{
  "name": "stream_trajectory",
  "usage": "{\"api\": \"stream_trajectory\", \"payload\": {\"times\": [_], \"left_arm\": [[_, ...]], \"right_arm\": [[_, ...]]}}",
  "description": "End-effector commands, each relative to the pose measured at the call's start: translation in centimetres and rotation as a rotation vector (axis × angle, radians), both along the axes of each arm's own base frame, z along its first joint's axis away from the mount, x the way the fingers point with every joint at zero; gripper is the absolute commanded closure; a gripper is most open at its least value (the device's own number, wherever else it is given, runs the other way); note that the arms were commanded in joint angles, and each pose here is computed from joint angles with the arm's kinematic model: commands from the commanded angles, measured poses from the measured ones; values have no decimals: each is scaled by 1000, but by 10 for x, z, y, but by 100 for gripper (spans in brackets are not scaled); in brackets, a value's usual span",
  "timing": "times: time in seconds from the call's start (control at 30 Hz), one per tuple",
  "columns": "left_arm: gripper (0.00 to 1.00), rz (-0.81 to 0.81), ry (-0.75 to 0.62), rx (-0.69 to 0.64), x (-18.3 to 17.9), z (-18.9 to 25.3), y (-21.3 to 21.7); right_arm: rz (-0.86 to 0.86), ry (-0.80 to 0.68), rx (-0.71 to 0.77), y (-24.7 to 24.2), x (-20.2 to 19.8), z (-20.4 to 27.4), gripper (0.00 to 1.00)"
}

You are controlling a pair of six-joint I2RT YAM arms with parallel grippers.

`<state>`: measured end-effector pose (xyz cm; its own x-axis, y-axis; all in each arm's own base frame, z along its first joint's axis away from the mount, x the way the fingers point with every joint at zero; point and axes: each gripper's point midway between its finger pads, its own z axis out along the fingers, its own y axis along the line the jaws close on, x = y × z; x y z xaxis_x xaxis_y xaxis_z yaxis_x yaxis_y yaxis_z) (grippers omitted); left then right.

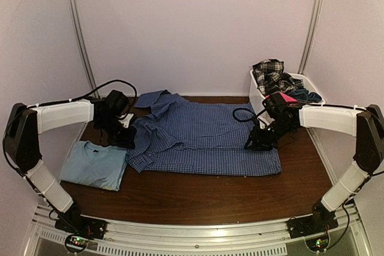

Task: Fold and stack the mixed laundry pile
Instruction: Adjust the 1/3-folded shirt at the center of the board.

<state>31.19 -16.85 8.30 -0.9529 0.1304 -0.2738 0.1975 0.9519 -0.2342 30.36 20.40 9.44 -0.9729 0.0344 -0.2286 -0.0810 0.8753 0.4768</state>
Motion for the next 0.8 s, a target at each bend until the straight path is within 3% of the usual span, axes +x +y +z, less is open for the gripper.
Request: {"api": "stream_trajectory", "payload": {"times": [0.0,0.07,0.13,0.23,0.37,0.53,0.77], "left_arm": [[97,3,5,72,8,7,9],[80,18,23,121,3,2,19],[73,15,31,133,-3,-5,23],[67,-2,82,135,-12,-21,23],[66,-18,84,114,-14,-30,19],[73,-38,93,95,-11,-39,13],[100,-65,74,67,-7,-24,5]], "right_arm": [[15,-14,16,8,8,9,64],[17,-18,10,7,9,10,64],[14,-16,7,7,9,8,64],[12,-6,19,9,8,5,63],[16,-3,19,10,9,4,64],[20,6,13,9,7,1,64],[20,12,9,8,5,-1,64]]}}
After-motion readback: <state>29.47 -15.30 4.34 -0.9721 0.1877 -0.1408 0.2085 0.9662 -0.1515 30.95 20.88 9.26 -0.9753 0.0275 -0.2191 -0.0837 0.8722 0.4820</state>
